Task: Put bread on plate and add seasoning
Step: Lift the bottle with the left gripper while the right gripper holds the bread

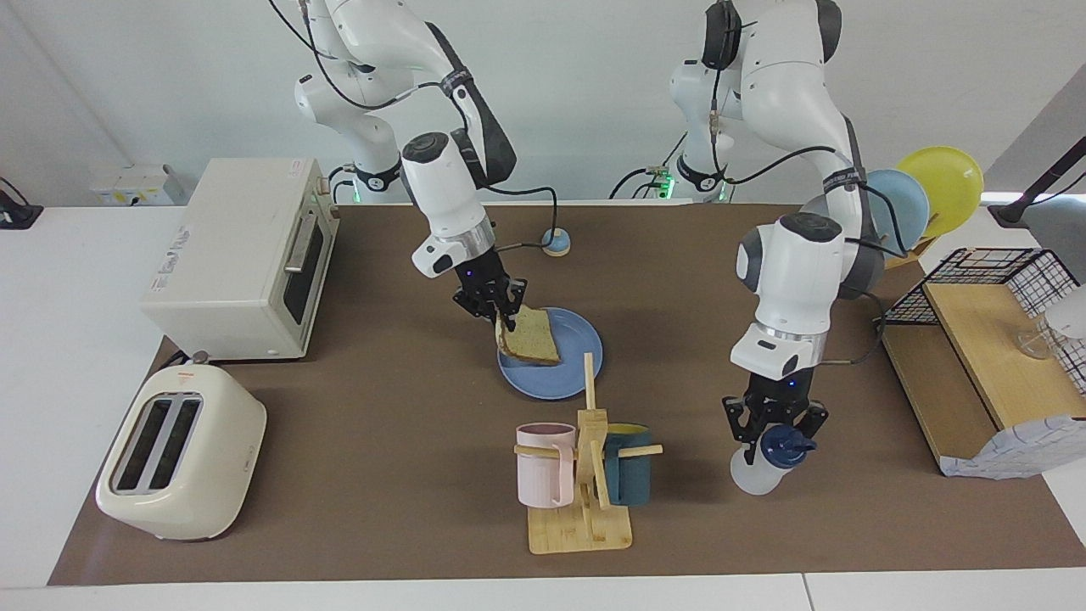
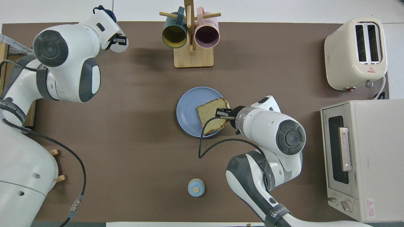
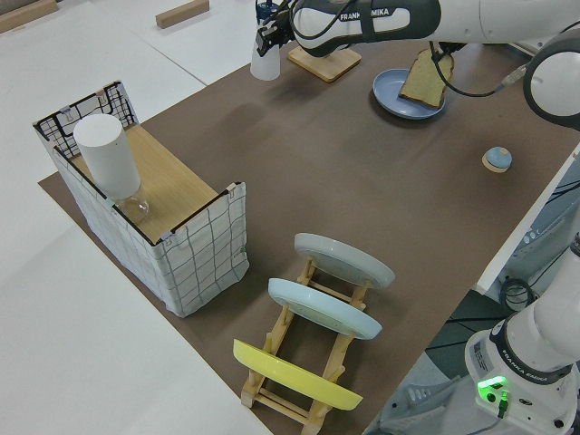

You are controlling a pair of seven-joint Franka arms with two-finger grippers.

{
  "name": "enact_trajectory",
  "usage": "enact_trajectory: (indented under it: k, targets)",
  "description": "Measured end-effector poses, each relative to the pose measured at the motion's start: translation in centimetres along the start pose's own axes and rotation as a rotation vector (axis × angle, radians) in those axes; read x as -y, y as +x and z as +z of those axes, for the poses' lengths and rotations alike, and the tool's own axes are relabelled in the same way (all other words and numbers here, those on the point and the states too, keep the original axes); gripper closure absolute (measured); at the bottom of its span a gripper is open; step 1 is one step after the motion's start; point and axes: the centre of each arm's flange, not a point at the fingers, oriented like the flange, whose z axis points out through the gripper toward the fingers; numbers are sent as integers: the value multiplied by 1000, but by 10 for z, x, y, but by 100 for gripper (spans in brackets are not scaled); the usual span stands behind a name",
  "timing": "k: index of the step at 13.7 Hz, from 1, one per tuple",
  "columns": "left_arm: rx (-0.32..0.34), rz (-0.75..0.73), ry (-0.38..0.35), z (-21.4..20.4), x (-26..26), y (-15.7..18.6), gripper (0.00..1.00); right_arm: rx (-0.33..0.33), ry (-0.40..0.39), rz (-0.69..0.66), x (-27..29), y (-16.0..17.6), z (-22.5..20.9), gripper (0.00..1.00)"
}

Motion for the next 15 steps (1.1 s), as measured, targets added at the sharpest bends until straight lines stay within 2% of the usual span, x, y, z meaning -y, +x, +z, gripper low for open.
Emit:
enact_trajectory:
  k: [3, 4, 5, 7, 9, 11, 13, 15]
  targets:
    - [138, 182, -59, -50, -8, -7, 59, -12, 14, -13, 8, 4, -7, 23]
    - [185, 252, -94, -66, -11, -13, 59, -11, 17, -29, 12, 7, -11, 11]
    - [239, 350, -149, -86, -13, -25, 59, 19, 11, -70, 19, 13, -19, 0]
    - [291, 494, -230, -116, -11, -50, 59, 110, -8, -118, 37, 34, -49, 0]
    - [304, 602, -288, -147, -11, -80, 59, 208, -12, -113, 49, 61, -94, 0]
    - [328, 734, -358, -175, -28, -113, 59, 302, 56, -80, 64, 72, -134, 0]
    - [344, 853, -417, -195, -51, -139, 59, 393, 146, -22, 67, 72, -155, 0]
    - [362, 968, -470, -213, -89, -161, 59, 439, 220, 71, 57, 80, -164, 0]
